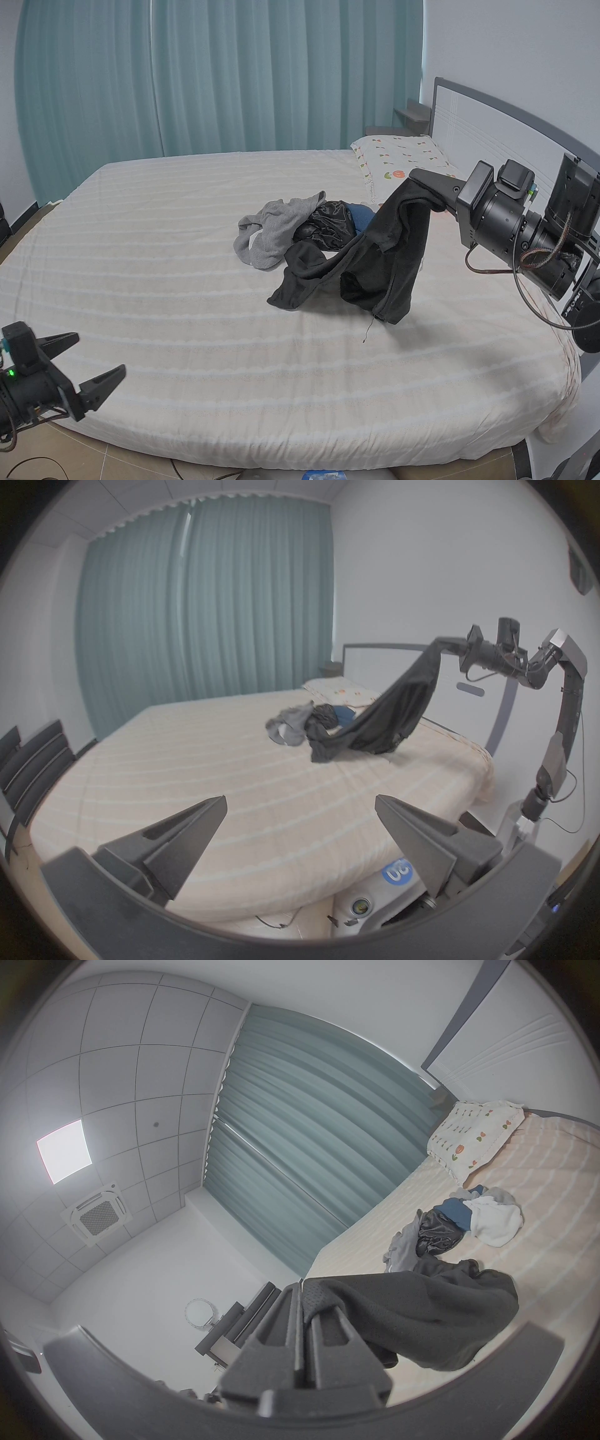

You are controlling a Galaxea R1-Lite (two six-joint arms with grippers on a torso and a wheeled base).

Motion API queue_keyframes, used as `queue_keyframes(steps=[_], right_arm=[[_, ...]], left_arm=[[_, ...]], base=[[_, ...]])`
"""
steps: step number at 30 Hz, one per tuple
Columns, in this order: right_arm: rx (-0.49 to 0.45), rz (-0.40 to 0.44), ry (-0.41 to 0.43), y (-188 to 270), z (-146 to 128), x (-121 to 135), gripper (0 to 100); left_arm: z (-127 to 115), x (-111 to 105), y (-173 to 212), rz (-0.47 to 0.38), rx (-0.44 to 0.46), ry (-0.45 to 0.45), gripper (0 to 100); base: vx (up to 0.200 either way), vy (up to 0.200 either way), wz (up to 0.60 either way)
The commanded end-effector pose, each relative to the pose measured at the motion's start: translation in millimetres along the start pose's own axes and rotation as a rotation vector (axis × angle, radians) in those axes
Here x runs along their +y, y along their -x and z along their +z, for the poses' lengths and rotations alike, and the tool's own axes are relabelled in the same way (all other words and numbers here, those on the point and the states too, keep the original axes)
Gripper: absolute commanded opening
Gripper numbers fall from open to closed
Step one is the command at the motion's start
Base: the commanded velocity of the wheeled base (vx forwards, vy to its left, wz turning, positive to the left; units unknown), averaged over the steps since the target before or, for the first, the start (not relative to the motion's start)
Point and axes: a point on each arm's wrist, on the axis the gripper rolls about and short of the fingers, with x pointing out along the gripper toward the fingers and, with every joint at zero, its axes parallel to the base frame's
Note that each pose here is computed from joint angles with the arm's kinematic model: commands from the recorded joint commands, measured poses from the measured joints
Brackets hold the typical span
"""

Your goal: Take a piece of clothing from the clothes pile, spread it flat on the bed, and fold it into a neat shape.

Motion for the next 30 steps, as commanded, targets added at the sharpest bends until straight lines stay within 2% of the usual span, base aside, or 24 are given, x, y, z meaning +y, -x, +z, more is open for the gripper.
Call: queue_keyframes(steps=[1, 6, 7, 9, 12, 17, 21, 26, 30], right_arm=[[-0.001, 0.01, 0.0, -0.1, -1.8, 4.9, 0], [-0.002, 0.007, 0.0, -1.5, -1.2, 4.1, 0], [-0.001, 0.004, 0.0, -1.7, -1.5, 3.2, 0], [-0.002, 0.0, 0.0, -1.4, -1.2, 2.3, 0], [-0.002, 0.0, 0.001, -1.6, -0.7, 2.2, 0], [0.004, -0.009, 0.0, -0.9, -2.1, -0.5, 0], [0.008, -0.005, -0.001, -1.3, -2.2, -0.5, 0], [0.001, 0.001, 0.001, -0.9, -0.4, 1.5, 0], [0.001, -0.003, -0.003, -2.6, -0.7, -0.3, 0]], left_arm=[[-13.1, -21.3, -110.0, -0.187, 0.292, -0.016, 100], [-20.9, -33.9, -152.3, -0.172, 0.342, -0.002, 100], [-22.6, -41.9, -169.8, -0.185, 0.337, 0.01, 100], [-23.3, -45.2, -177.7, -0.188, 0.331, 0.015, 100], [-30.7, -61.5, -223.5, -0.161, 0.302, 0.033, 100], [-39.2, -69.6, -273.0, -0.109, 0.281, 0.027, 100], [-42.2, -77.2, -308.1, -0.11, 0.256, 0.038, 100], [-31.8, -82.6, -342.8, -0.064, 0.176, 0.087, 100], [-35.7, -87.9, -371.8, -0.061, 0.147, 0.093, 100]], base=[[0.0, 0.0, 0.0], [0.0, 0.0, 0.0], [0.0, 0.0, 0.0], [0.0, 0.0, 0.0], [0.0, 0.0, 0.0], [0.0, 0.0, 0.0], [0.0, 0.0, 0.0], [0.0, 0.0, 0.0], [0.0, 0.0, 0.0]])
